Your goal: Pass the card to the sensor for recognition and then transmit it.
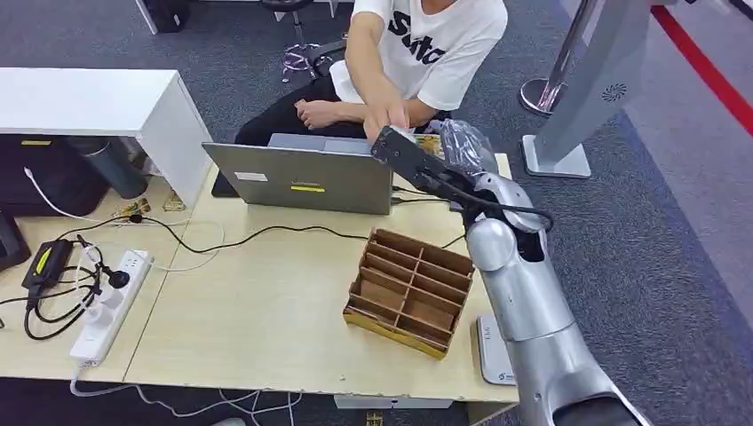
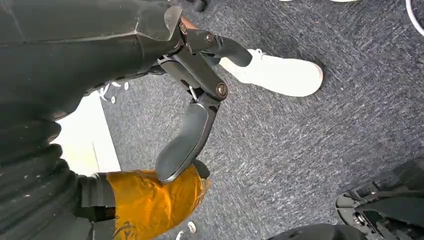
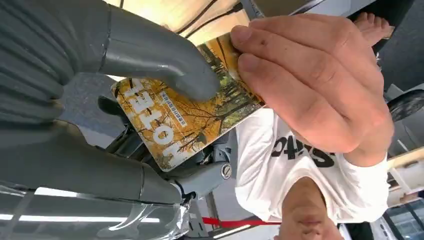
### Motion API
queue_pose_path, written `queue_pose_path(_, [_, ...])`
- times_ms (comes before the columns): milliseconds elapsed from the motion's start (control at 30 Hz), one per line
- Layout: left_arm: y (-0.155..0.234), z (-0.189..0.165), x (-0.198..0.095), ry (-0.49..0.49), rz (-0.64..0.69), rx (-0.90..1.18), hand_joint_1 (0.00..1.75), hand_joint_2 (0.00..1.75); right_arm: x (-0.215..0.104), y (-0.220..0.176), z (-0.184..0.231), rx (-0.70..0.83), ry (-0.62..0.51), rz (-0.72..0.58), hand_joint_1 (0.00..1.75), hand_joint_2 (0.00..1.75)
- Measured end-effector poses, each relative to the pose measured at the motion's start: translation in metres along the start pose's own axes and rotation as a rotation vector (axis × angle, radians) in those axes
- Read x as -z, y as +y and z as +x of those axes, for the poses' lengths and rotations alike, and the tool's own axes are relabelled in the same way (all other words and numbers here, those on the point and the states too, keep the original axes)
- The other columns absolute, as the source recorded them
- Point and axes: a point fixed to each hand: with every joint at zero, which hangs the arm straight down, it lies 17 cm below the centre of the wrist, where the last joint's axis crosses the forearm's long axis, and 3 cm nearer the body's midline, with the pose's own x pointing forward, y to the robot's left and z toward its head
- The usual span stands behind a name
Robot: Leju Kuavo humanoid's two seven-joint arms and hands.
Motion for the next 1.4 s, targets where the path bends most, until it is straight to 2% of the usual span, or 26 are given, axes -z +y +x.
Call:
queue_pose_path(67, [0.000, 0.000, 0.000, 0.000, 0.000, 0.000, 0.00, 1.75, 0.001, -0.002, 0.002, -0.004, -0.003, -0.005, 1.75, 1.75])
queue_pose_path(100, [0.000, 0.000, 0.000, 0.000, 0.000, 0.000, 0.00, 1.75, 0.001, -0.003, 0.002, -0.007, -0.003, -0.008, 1.05, 1.75])
queue_pose_path(133, [0.000, 0.000, 0.000, 0.000, 0.000, 0.000, 0.00, 1.75, 0.001, -0.004, 0.002, -0.007, -0.004, -0.012, 0.00, 1.75])
queue_pose_path(367, [0.000, -0.001, 0.000, 0.004, 0.001, 0.000, 0.00, 1.75, -0.006, -0.015, 0.018, 0.018, -0.066, -0.062, 0.00, 1.75])
queue_pose_path(467, [-0.001, -0.001, 0.000, 0.005, 0.001, 0.000, 0.00, 1.75, -0.015, -0.026, 0.034, 0.026, -0.133, -0.112, 0.00, 1.75])
queue_pose_path(667, [-0.006, 0.000, -0.001, 0.013, -0.005, -0.002, 0.00, 1.75, -0.057, -0.064, 0.096, -0.051, -0.299, -0.264, 0.00, 1.75])
queue_pose_path(867, [-0.010, 0.002, -0.002, 0.013, -0.007, -0.018, 0.00, 1.75, -0.099, -0.088, 0.130, -0.082, -0.411, -0.383, 0.00, 1.75])
queue_pose_path(1000, [-0.016, 0.003, -0.003, 0.020, -0.012, -0.056, 0.00, 1.75, -0.145, -0.083, 0.135, -0.175, -0.442, -0.445, 0.00, 1.75])
queue_pose_path(1233, [-0.019, 0.005, -0.004, 0.024, -0.017, -0.084, 0.00, 1.75, -0.178, -0.075, 0.140, -0.198, -0.475, -0.450, 0.00, 1.75])
queue_pose_path(1400, [-0.024, 0.004, -0.005, 0.040, -0.020, -0.139, 0.00, 1.75, -0.213, -0.046, 0.108, -0.173, -0.430, -0.405, 0.00, 1.75])
